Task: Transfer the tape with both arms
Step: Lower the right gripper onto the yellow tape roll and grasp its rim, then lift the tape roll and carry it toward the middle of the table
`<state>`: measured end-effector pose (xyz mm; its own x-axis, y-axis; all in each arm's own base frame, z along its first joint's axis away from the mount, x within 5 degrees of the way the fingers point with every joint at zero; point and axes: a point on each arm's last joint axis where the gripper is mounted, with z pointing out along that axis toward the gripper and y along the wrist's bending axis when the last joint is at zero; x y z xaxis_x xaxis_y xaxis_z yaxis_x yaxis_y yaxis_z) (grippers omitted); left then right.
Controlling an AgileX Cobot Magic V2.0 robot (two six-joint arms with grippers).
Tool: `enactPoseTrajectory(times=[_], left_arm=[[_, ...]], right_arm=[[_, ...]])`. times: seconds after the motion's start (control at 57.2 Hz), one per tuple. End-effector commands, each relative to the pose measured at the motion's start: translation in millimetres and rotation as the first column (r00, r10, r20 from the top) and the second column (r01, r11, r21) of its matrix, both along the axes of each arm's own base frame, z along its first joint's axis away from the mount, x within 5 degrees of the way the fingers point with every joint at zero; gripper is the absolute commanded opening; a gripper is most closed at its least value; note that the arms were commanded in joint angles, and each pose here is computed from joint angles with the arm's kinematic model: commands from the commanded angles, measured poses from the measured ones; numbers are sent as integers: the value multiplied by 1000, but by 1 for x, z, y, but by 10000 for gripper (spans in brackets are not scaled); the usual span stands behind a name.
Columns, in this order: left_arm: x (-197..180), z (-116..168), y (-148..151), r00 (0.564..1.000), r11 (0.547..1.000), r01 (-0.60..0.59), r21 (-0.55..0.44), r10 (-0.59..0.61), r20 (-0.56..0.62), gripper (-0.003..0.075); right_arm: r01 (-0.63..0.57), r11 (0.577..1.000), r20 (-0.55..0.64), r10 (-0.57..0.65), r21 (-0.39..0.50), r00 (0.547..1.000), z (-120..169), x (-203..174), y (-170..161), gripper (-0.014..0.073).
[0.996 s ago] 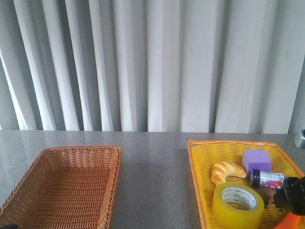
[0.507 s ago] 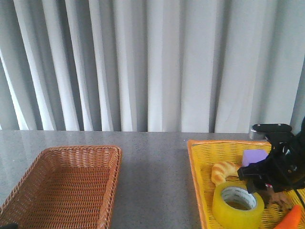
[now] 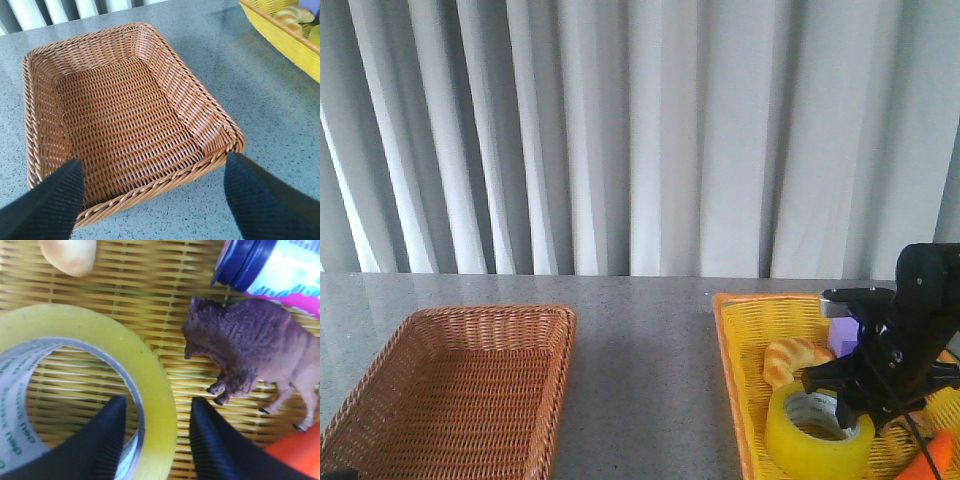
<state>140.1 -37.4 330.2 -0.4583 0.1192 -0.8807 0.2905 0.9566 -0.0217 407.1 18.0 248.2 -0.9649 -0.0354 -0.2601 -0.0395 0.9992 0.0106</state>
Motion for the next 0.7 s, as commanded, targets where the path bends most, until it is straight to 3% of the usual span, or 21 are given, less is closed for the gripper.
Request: enactPoseTrajectory(times=[0.0, 0.402, 0.681], left_arm=[[3, 17, -1, 995, 999, -5, -39, 9, 97, 566], [3, 17, -1, 995, 999, -5, -39, 9, 97, 566], [3, 17, -1, 995, 999, -5, -39, 9, 97, 566]], right_arm=[[-6, 1000, 82, 5, 2, 997, 25, -1, 0, 248], [-28, 1000, 86, 28, 1, 996, 29, -3, 0, 134], [-69, 998, 207, 68, -4, 976, 78, -26, 2, 134]])
